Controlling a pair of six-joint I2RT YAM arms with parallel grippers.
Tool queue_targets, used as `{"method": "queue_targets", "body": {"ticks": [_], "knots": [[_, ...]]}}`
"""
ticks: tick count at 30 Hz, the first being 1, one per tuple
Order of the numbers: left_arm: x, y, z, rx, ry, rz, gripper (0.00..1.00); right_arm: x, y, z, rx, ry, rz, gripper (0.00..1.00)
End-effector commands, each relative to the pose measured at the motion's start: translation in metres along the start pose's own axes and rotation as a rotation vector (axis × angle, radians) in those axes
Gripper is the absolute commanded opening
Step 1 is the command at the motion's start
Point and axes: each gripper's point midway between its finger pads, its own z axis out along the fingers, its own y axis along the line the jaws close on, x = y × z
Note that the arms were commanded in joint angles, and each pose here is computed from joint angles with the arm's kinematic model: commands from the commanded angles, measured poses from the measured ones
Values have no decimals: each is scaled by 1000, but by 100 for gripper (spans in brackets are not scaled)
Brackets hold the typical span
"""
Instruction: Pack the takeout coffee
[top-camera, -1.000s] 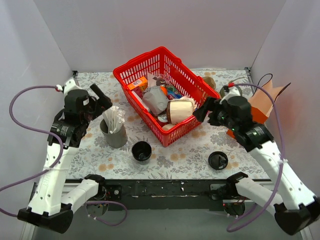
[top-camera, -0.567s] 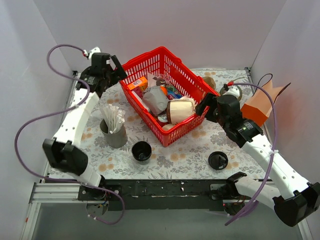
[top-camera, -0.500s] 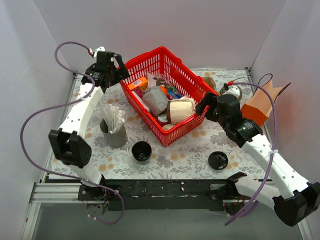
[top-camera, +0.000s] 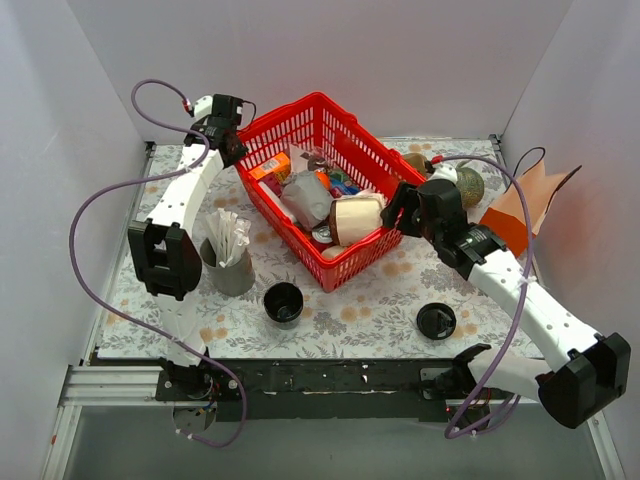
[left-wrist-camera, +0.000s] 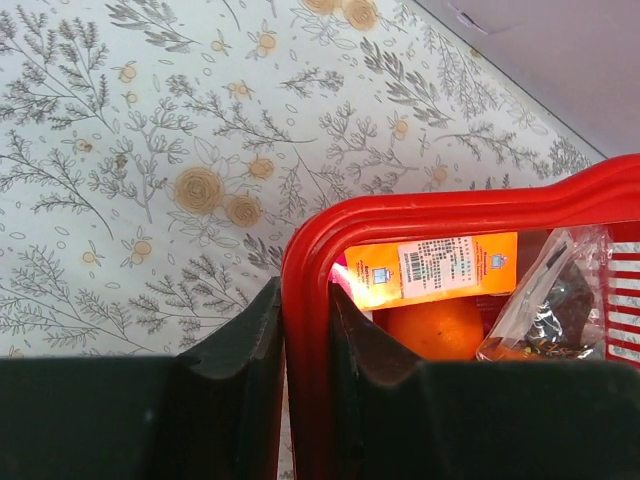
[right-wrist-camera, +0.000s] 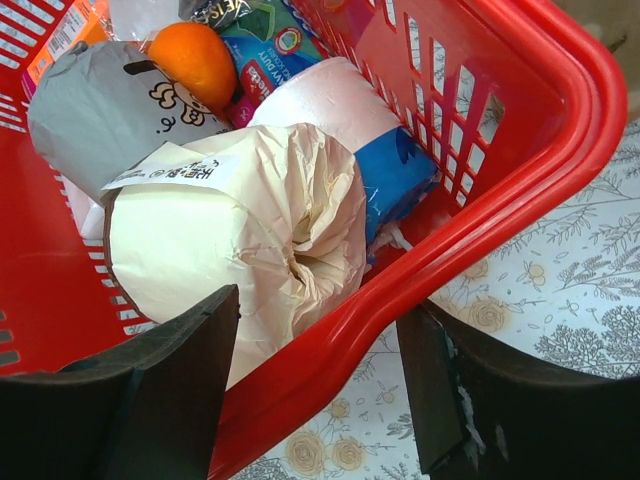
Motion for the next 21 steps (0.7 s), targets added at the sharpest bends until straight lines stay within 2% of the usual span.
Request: {"method": "queue_targets", "body": {"ticks": [1,5,8,13,15,16,18,19,20,21], "knots": [[-8,67,-5,-165,15,-20,2,-11,71,8,-244,-7,-126,67],[-16,115,-11,-202,20,-156,0,-36,109,18,-329,-56,-185,64],[-23,146,-16,-215,-10,-247,0,-39,124,45,-339,-52,-249,64],[-28,154,-18,-211,-28,-288,1,-75,155,99,-314,-107,-341,62],[-30,150,-15,-192,-33,-306,0,-72,160,129,-303,-92,-373,57],[-30,151,-12,-194,-32,-307,0,-90,173,130,-322,-133,-375,54],[-29,153,-6,-211,-32,-325,0,-88,176,163,-324,-121,-389,52],[-30,154,-5,-217,-34,-335,0,-118,192,160,-354,-187,-380,49],[-30,154,-1,-218,-35,-341,0,-109,186,190,-335,-165,-385,49],[-33,150,2,-201,-42,-347,0,-113,191,198,-359,-172,-386,49]]}}
